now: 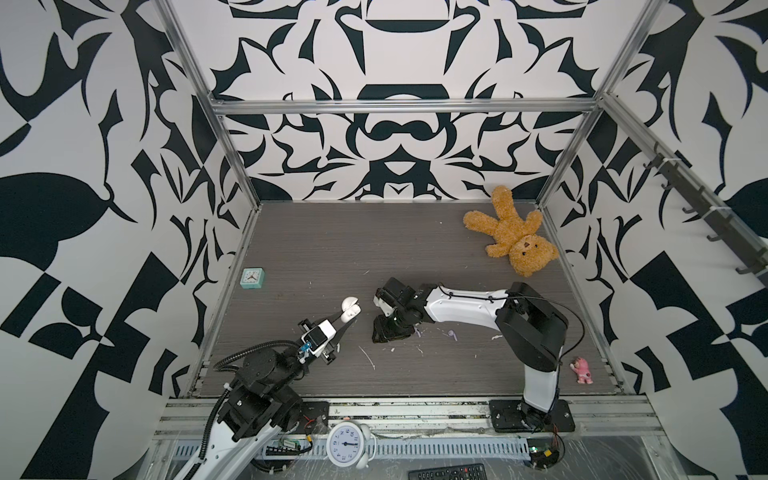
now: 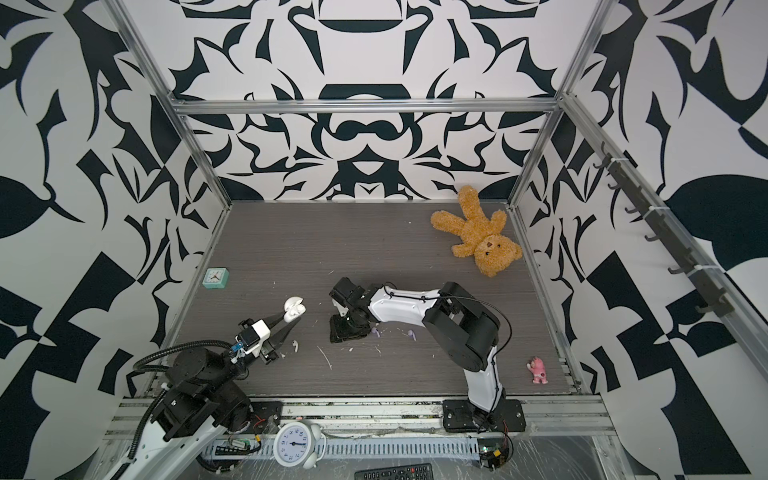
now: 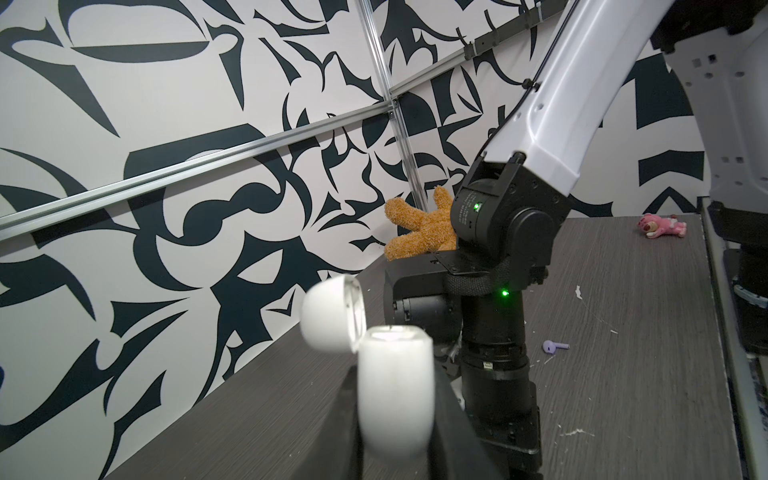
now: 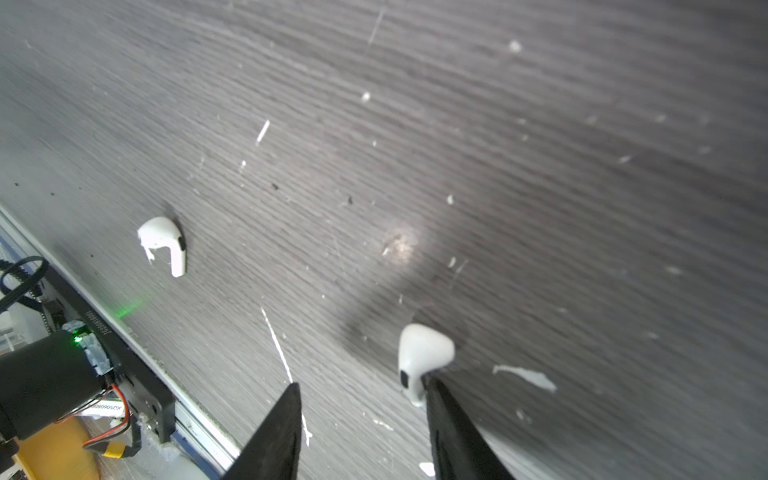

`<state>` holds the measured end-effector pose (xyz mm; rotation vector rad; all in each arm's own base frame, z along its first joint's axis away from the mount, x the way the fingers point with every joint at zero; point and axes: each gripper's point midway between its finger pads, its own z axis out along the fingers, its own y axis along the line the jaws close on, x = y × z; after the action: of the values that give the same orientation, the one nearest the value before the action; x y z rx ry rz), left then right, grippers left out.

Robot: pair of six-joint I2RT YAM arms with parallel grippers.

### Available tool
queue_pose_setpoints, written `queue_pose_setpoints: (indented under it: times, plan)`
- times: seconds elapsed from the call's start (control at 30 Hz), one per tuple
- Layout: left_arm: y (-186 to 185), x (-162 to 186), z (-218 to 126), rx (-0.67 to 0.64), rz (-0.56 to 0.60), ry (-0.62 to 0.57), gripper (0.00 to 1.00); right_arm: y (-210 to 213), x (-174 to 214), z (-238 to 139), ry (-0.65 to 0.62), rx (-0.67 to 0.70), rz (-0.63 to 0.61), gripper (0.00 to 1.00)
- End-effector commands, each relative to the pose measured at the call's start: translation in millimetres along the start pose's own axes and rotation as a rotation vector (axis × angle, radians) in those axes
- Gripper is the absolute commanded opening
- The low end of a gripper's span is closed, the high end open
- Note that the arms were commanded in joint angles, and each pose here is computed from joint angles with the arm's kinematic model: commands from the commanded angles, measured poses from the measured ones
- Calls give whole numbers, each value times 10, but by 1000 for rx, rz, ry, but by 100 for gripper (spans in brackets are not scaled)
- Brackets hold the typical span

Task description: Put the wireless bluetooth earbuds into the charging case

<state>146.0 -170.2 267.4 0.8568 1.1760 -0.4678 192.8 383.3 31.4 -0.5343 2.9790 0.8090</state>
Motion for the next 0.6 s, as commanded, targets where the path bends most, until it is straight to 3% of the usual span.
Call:
queue_pose_setpoints:
  times: [0.0, 0.33, 0.57]
  plan:
    - [-21, -29, -16, 8, 14, -20, 0, 13, 114, -17, 22, 21, 10, 51]
    - [-23, -32, -19, 9, 15, -22, 0, -98, -52, -572, -94, 230, 5, 58]
    - [-21, -38, -23, 8, 15, -24, 0, -74, -135, -583, -90, 300, 42, 58]
